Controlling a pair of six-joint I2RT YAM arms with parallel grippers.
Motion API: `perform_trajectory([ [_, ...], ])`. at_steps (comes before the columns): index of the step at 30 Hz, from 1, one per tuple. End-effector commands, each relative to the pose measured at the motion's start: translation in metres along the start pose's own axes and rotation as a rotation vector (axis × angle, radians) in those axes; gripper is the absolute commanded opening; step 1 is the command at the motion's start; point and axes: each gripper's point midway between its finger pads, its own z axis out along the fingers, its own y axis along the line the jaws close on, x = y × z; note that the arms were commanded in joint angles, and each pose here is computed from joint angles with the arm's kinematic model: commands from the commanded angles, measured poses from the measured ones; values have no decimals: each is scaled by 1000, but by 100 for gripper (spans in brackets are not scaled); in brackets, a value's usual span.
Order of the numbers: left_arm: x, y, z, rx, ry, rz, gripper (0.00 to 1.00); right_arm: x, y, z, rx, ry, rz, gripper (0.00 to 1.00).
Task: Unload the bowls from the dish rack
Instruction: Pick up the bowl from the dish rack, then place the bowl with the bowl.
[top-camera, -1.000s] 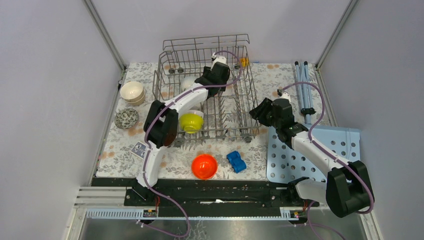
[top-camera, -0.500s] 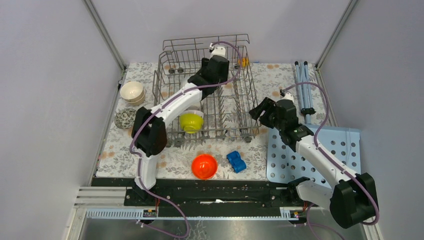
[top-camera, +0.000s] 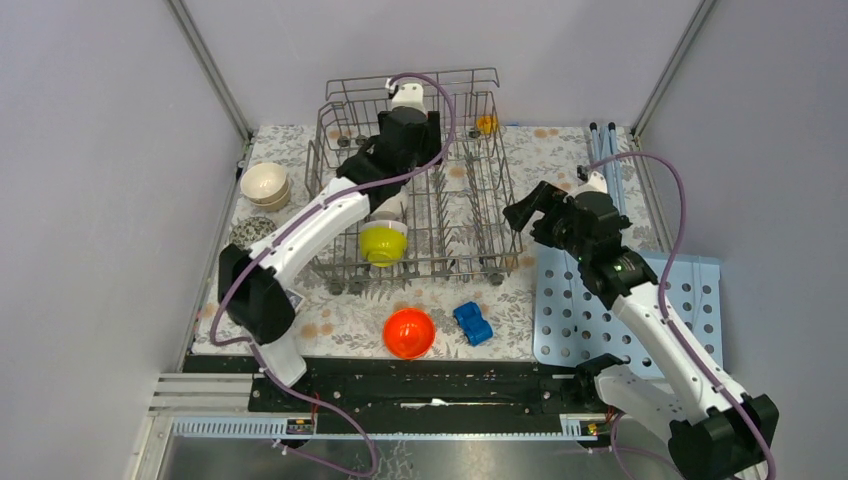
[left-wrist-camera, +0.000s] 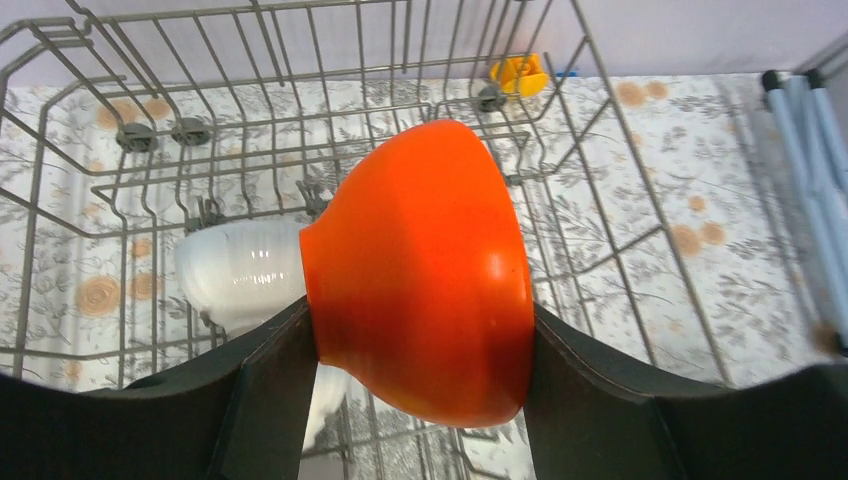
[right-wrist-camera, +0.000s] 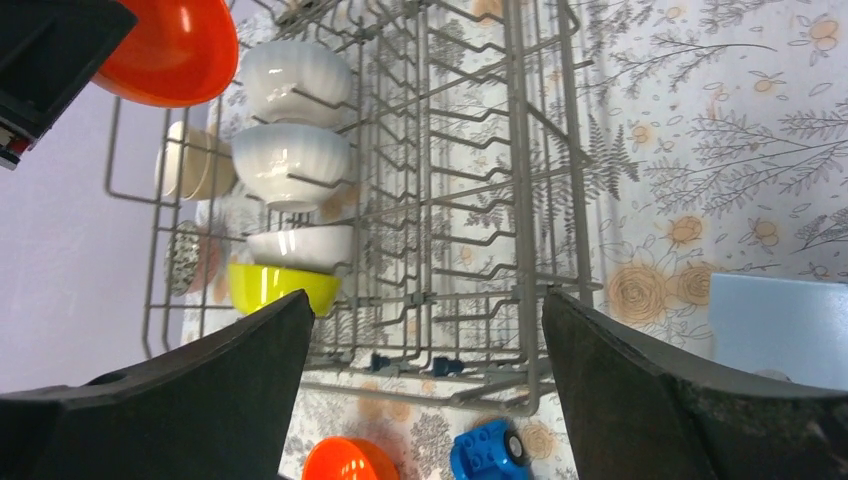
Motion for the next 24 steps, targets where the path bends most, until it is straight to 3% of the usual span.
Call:
perform_trajectory([
  [1,-47,-17,-56,167,-86,-162,0,-9,29,-25,-109,4,-30,92],
  [14,-17,-25,-190,673,-74,-520,0,18,95,-71,-549,130,-22,89],
  [19,2,-23,-221,875,-34,-698,0,22,126,-85,-732,209,-15,85],
  [24,17,-25,-239,1011,-5,-829,0,31,139,-82,-733,248,-110,84],
])
